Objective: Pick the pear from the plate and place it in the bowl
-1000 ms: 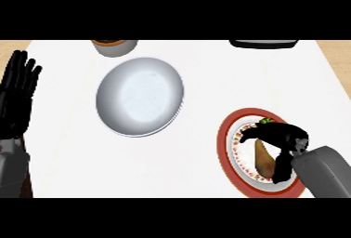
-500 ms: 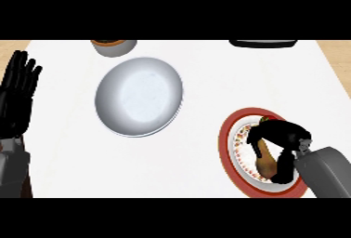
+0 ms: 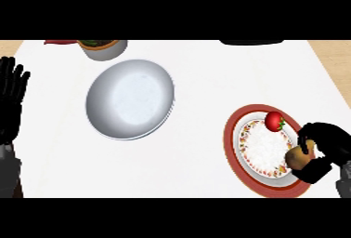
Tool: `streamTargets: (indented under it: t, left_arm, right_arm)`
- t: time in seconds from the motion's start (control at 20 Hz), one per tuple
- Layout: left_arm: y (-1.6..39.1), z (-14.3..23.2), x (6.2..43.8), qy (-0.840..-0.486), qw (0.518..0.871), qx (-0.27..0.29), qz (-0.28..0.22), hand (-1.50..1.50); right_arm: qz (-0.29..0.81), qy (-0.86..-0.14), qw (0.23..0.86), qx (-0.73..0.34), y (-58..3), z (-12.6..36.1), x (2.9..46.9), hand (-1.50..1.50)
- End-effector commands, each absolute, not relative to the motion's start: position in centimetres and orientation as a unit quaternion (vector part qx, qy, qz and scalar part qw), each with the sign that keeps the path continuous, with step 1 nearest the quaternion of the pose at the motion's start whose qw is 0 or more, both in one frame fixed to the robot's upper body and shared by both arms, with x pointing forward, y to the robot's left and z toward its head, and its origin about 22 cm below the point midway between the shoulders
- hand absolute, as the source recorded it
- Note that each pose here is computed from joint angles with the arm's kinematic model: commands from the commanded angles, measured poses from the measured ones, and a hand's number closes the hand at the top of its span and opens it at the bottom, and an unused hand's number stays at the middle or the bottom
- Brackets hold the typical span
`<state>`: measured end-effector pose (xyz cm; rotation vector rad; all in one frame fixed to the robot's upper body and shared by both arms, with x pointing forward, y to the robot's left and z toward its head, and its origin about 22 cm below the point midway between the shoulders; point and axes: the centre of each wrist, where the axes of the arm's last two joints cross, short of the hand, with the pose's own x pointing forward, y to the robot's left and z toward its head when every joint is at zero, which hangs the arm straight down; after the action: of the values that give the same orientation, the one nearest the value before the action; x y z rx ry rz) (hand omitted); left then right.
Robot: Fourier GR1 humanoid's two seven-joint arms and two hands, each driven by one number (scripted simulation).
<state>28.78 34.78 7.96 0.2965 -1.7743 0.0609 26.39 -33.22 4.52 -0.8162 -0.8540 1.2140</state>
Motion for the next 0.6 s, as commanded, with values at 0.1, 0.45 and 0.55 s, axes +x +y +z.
streamTargets:
  t: [0.1,0.45,0.55]
  left_arm:
    - [33.7,8.2,29.3,-0.772,0.622,0.125,0.035,0.00]
    - [34.8,9.1,28.5,-0.767,0.631,0.116,0.018,0.00]
    - [33.4,8.7,29.2,-0.771,0.627,0.105,0.016,0.00]
  right_arm:
    - [0.453,-0.393,0.635,-0.487,-34.1,8.7,21.7,1.50]
    - [0.406,-0.487,0.601,-0.487,-30.9,16.6,17.2,1.50]
    - [0.390,-0.535,0.580,-0.475,-29.6,18.8,17.3,1.50]
